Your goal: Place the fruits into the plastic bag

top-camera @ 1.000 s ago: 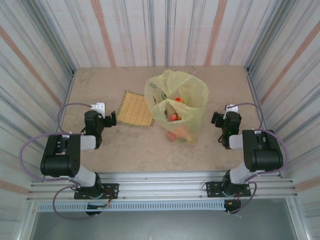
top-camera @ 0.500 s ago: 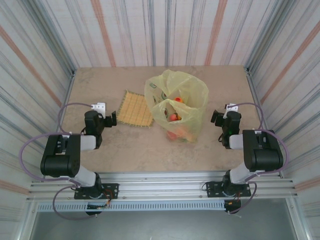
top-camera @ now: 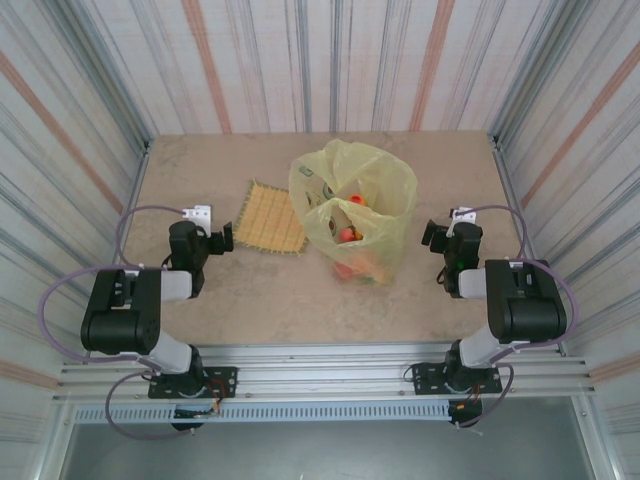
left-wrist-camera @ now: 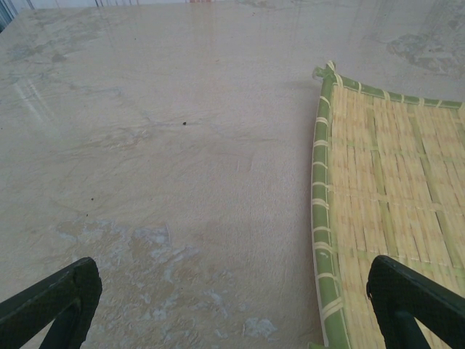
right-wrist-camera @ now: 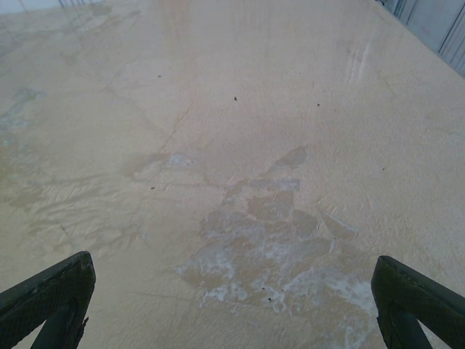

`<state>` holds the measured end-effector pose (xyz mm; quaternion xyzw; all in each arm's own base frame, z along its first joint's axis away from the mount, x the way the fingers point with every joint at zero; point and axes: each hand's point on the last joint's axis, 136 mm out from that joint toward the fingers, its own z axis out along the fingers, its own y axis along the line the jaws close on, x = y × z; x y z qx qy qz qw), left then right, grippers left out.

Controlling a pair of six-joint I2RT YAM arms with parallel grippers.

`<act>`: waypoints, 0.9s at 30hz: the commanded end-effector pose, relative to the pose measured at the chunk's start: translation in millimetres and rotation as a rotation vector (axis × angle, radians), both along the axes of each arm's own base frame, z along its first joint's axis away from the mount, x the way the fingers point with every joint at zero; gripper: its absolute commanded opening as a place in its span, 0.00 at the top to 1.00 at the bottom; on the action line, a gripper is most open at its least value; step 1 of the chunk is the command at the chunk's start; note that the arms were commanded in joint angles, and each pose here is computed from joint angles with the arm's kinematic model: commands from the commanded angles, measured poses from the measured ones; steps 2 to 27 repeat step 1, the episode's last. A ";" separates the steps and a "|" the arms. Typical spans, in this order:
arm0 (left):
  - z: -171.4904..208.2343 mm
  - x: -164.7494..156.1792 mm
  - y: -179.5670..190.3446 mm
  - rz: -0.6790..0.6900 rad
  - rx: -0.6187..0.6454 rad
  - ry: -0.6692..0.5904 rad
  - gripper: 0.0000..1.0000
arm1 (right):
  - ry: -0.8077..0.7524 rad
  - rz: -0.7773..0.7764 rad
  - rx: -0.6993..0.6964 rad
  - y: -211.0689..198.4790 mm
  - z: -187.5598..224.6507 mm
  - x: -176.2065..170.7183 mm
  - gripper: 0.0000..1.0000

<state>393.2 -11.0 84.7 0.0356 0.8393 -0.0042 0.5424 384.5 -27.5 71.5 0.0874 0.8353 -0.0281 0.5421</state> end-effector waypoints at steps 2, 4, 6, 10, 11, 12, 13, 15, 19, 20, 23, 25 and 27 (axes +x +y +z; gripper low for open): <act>6.7 2.1 -2.7 -0.017 0.019 -0.029 0.01 | -0.039 0.004 -0.003 -0.3 12.7 7.2 0.01; 6.7 2.1 -2.7 -0.017 0.019 -0.029 0.01 | -0.039 0.004 -0.003 -0.3 12.7 7.2 0.01; 6.7 2.1 -2.7 -0.017 0.019 -0.029 0.01 | -0.039 0.004 -0.003 -0.3 12.7 7.2 0.01; 6.7 2.1 -2.7 -0.017 0.019 -0.029 0.01 | -0.039 0.004 -0.003 -0.3 12.7 7.2 0.01; 6.7 2.1 -2.7 -0.017 0.019 -0.029 0.01 | -0.039 0.004 -0.003 -0.3 12.7 7.2 0.01; 6.7 2.1 -2.7 -0.017 0.019 -0.029 0.01 | -0.039 0.004 -0.003 -0.3 12.7 7.2 0.01; 6.7 2.1 -2.7 -0.017 0.019 -0.029 0.01 | -0.039 0.004 -0.003 -0.3 12.7 7.2 0.01; 6.7 2.1 -2.7 -0.017 0.019 -0.029 0.01 | -0.039 0.004 -0.003 -0.3 12.7 7.2 0.01; 6.7 2.1 -2.7 -0.017 0.019 -0.029 0.01 | -0.039 0.004 -0.003 -0.3 12.7 7.2 0.01; 6.7 2.1 -2.7 -0.017 0.019 -0.029 0.01 | -0.039 0.004 -0.003 -0.3 12.7 7.2 0.01; 6.7 2.1 -2.7 -0.017 0.019 -0.029 0.01 | -0.039 0.004 -0.003 -0.3 12.7 7.2 0.01; 6.7 2.1 -2.7 -0.017 0.019 -0.029 0.01 | -0.039 0.004 -0.003 -0.3 12.7 7.2 0.01; 6.7 2.1 -2.7 -0.017 0.019 -0.029 0.01 | -0.039 0.004 -0.003 -0.3 12.7 7.2 0.01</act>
